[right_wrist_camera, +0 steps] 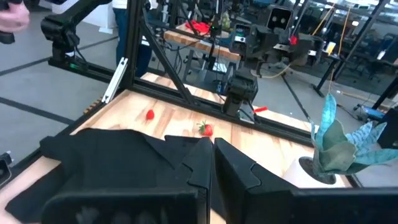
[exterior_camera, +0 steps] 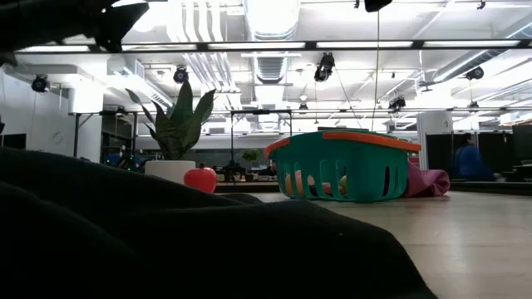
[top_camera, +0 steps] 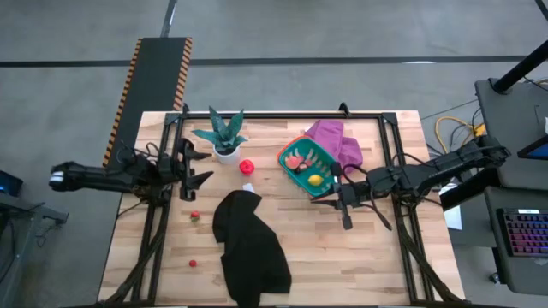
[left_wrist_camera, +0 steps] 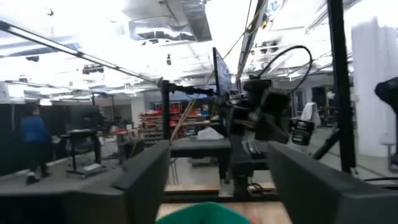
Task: Pick and placing Produce into tupperware
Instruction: Put the strawberry into the green basket
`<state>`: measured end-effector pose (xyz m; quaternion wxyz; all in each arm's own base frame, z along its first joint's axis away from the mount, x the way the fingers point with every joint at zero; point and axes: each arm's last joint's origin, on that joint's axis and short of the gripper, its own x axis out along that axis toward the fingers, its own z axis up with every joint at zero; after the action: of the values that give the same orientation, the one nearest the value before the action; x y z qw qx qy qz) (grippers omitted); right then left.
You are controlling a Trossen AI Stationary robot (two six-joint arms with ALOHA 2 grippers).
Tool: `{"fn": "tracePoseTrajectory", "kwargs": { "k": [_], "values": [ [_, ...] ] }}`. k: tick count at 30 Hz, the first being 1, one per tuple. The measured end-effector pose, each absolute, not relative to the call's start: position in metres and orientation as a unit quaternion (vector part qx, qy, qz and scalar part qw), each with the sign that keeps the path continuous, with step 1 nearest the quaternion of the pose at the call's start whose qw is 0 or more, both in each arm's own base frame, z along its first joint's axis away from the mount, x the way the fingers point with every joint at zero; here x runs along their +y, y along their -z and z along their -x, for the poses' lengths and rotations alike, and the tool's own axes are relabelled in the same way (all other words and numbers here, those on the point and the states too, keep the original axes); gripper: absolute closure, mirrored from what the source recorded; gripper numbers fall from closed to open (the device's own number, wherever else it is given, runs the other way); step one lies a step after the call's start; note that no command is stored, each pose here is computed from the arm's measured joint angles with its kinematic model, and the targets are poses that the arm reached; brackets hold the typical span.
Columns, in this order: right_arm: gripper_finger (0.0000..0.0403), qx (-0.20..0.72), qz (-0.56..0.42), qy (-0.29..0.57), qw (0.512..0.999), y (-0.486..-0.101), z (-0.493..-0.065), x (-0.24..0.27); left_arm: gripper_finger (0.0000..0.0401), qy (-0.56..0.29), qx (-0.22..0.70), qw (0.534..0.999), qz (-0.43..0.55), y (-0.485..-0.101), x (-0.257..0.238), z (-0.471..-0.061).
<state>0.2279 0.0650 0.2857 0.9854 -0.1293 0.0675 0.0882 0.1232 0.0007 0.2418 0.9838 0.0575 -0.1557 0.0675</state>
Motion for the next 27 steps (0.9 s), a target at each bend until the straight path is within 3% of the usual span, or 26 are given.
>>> {"fn": "tracePoseTrajectory", "kwargs": {
  "k": [3, 7, 12, 20, 27],
  "values": [
    [0.0392, 0.066, 0.138, -0.089, 0.984, -0.286, -0.228, 0.065, 0.0102, -0.064, -0.163, 0.982, -0.066, -0.259, 0.000, -0.129],
    [0.0392, 0.065, 0.139, -0.089, 0.984, -0.286, -0.228, 0.065, 0.0083, -0.045, -0.157, 0.987, -0.011, -0.287, 0.000, -0.133],
    [0.0392, 0.066, 0.141, -0.089, 0.984, -0.286, -0.228, 0.065, 0.0087, -0.083, 0.012, 0.988, 0.127, -0.305, 0.002, -0.134],
    [0.0392, 0.066, 0.152, -0.090, 0.982, -0.285, -0.228, 0.065, 0.0088, -0.162, 0.193, 0.912, 0.324, -0.295, 0.000, -0.143],
    [0.0392, 0.069, 0.154, -0.090, 0.982, -0.284, -0.227, 0.065, 0.0088, -0.262, 0.344, 0.809, 0.398, -0.287, -0.004, -0.141]
  ]
}}
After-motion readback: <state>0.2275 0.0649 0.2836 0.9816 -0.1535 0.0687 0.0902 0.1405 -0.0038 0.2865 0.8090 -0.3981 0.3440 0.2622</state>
